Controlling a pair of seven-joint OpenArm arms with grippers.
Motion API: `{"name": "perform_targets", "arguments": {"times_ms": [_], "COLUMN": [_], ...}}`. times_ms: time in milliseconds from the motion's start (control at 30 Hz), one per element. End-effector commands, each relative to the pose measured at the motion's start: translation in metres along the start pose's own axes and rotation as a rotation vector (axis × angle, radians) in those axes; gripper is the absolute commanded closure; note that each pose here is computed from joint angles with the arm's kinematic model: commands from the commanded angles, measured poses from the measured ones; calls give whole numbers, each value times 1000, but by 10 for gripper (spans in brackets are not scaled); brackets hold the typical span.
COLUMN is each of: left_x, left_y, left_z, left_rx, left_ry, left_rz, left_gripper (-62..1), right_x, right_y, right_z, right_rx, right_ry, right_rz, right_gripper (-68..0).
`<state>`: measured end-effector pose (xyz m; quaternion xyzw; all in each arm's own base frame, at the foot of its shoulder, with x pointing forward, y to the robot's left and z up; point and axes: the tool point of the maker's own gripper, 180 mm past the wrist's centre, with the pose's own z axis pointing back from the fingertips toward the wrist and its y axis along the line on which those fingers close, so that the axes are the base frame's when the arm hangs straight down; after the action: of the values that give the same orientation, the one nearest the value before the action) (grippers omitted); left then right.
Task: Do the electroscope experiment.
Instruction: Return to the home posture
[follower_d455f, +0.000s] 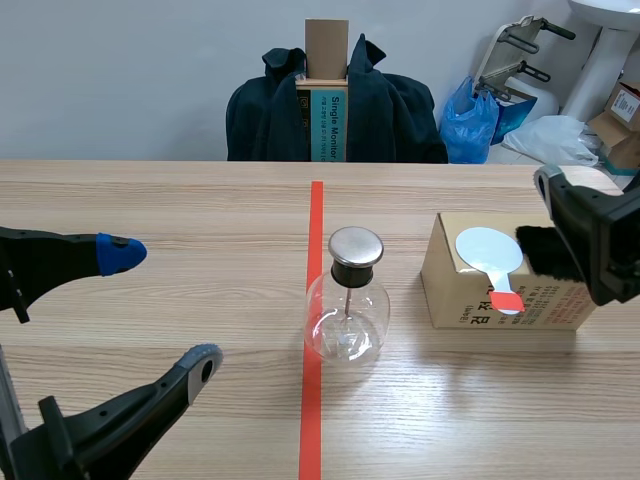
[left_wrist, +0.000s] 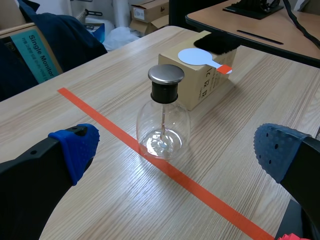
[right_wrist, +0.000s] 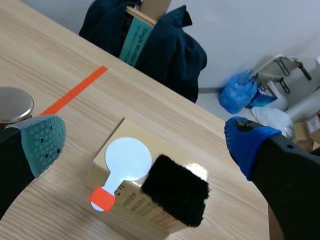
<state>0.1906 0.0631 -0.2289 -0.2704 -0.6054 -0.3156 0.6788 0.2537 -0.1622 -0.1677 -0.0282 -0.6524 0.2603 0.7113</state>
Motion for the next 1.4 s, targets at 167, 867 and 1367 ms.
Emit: {"name": "perform_targets", "arguments": {"times_ms": [167, 867, 1367], "left_x": [5, 5, 5], "left_y": [-1, -1, -1], "left_z": [-1, -1, -1], "left_rx": [1, 1, 1], "left_ry": [-27, -27, -27], "left_rz": [11, 10, 11], "left_gripper": [-623, -623, -623], "right_x": [2, 6, 5], "right_y": [-4, -4, -4], "right_z": [-1, -1, -1], "right_rx": [-11, -11, -11], "right_ry": [-9, -28, -27], "right_rz": [0, -25, -25], "right_gripper": [-679, -679, -679]}}
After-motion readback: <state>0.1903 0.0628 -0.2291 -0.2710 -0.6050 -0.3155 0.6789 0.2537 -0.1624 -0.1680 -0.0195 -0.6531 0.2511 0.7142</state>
